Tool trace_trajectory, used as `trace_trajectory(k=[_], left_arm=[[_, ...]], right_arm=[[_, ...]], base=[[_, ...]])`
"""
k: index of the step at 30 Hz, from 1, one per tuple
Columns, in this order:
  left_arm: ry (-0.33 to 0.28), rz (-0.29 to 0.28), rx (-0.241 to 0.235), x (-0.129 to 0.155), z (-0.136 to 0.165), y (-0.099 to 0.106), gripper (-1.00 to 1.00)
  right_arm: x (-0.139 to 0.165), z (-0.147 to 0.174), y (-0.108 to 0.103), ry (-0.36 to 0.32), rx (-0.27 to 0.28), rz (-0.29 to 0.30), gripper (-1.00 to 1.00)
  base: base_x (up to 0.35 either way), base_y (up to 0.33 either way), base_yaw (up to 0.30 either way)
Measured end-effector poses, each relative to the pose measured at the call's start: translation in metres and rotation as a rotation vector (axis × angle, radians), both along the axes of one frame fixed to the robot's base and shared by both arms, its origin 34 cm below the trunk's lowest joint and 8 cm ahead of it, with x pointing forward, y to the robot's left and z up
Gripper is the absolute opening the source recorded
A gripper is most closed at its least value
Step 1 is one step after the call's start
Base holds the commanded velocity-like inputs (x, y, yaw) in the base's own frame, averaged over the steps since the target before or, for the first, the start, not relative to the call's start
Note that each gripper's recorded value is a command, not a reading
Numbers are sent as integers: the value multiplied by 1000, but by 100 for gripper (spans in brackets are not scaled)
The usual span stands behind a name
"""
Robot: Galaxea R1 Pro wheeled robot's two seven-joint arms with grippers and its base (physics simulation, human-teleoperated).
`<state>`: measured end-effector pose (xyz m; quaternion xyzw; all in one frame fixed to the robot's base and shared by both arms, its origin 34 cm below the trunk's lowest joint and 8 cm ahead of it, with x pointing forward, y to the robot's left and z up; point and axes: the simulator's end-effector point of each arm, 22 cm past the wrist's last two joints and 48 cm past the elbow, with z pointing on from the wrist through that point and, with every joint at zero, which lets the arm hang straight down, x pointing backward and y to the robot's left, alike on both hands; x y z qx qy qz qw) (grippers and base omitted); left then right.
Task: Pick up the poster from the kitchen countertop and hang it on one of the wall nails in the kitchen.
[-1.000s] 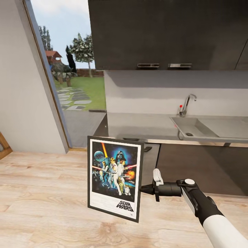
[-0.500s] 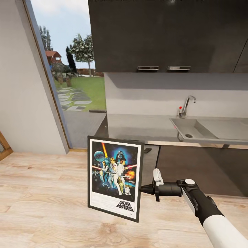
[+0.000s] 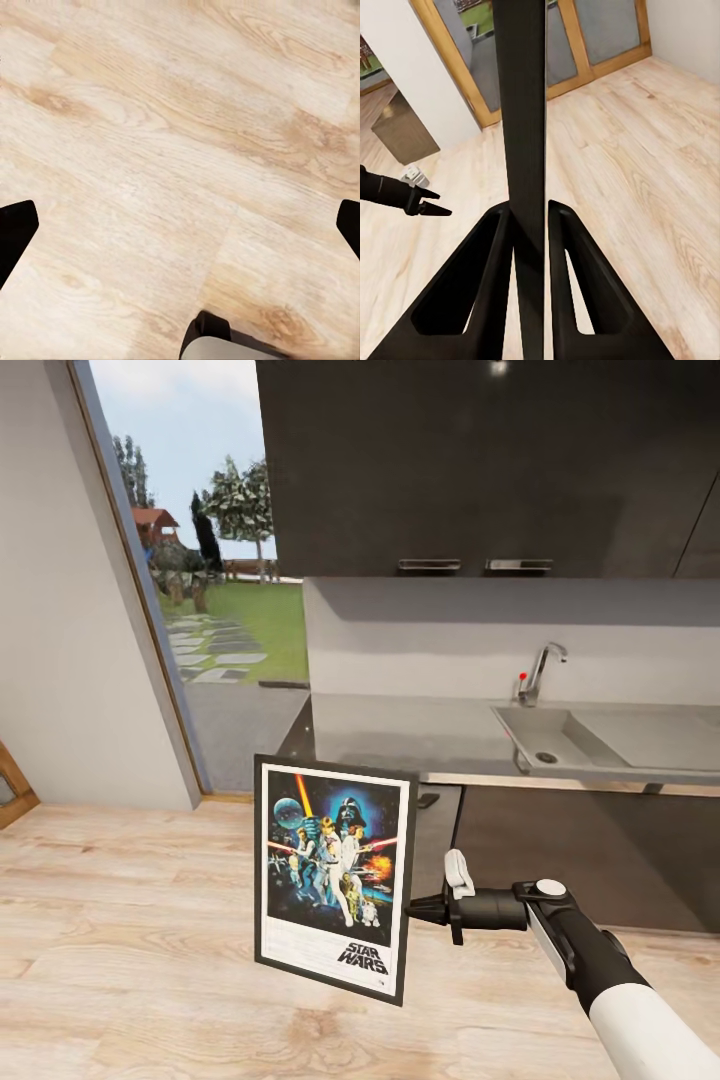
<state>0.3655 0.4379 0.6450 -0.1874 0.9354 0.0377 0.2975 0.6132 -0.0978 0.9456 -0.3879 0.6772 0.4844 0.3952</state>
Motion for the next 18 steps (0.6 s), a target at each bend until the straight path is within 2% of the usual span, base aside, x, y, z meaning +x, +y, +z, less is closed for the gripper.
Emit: trace_trajectory(k=[18], left_arm=[[0, 0, 1, -4, 20, 1, 100]], right_arm=[[-4, 20, 0, 1, 0, 0, -100]], base=[[0, 0, 0]])
